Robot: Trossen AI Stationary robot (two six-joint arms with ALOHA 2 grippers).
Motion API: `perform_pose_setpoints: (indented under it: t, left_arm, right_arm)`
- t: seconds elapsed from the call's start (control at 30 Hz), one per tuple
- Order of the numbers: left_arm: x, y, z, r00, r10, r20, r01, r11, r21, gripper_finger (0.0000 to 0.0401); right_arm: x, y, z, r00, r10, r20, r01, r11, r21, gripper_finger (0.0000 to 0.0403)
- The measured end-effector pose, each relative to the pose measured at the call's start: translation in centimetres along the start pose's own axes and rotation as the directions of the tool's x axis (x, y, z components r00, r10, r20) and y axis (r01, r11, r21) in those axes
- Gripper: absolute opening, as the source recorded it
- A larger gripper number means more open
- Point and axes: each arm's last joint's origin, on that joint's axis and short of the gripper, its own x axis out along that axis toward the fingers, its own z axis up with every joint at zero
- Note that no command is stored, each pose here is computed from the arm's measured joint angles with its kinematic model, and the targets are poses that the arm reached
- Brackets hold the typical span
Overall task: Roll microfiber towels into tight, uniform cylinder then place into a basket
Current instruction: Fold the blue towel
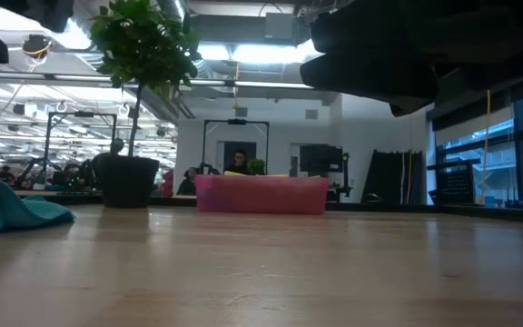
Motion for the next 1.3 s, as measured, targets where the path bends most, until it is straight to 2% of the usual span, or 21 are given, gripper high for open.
perform_pose_setpoints:
  t: [0.17, 0.33, 0.5, 0.7, 0.87, 1.1, 1.17, 1.3]
  left_arm:
    - [0.8, 0.7, 0.3, 0.999, 0.034, -0.012, -0.034, 0.999, 0.006, 0.0174]
    - [3.5, 1.5, 0.7, 1.0, 0.017, -0.008, -0.017, 1.0, -0.004, 0.0209]
    - [5.0, 2.4, 0.5, 0.999, 0.0, -0.046, -0.002, 0.999, -0.032, 0.0211]
    - [5.4, 2.7, 0.6, 0.998, -0.002, -0.067, 0.0, 0.999, -0.04, 0.0204]
    - [5.5, 2.6, 0.6, 0.998, -0.008, -0.057, 0.008, 1.0, -0.011, 0.0153]
    - [4.9, 1.9, 1.1, 0.999, -0.032, -0.039, 0.032, 0.999, 0.015, 0.0016]
    - [4.4, 1.7, 1.4, 1.0, -0.002, -0.011, 0.002, 1.0, 0.025, 0.0009]
    - [1.3, 0.3, 2.8, 0.997, -0.05, 0.056, 0.046, 0.996, 0.075, 0.0002]
  right_arm:
    - [0.0, 0.0, 0.0, 1.0, 0.0, 0.0, 0.0, 1.0, 0.0, 0.0188]
    - [0.0, 0.0, 0.0, 1.0, 0.0, 0.0, 0.0, 1.0, 0.0, 0.0188]
    - [0.0, 0.0, 0.0, 1.0, -0.001, -0.001, 0.001, 1.0, -0.002, 0.0188]
    - [0.0, 0.0, 0.0, 1.0, -0.001, -0.004, 0.001, 1.0, -0.007, 0.0188]
    - [0.0, 0.0, 0.0, 1.0, -0.002, -0.005, 0.002, 1.0, -0.008, 0.0188]
    - [0.0, 0.0, 0.0, 1.0, -0.002, -0.005, 0.002, 1.0, -0.008, 0.0188]
    - [0.0, 0.0, 0.0, 1.0, -0.002, -0.005, 0.002, 1.0, -0.008, 0.0188]
    - [0.0, 0.0, 0.0, 1.0, -0.002, -0.005, 0.002, 1.0, -0.007, 0.0188]
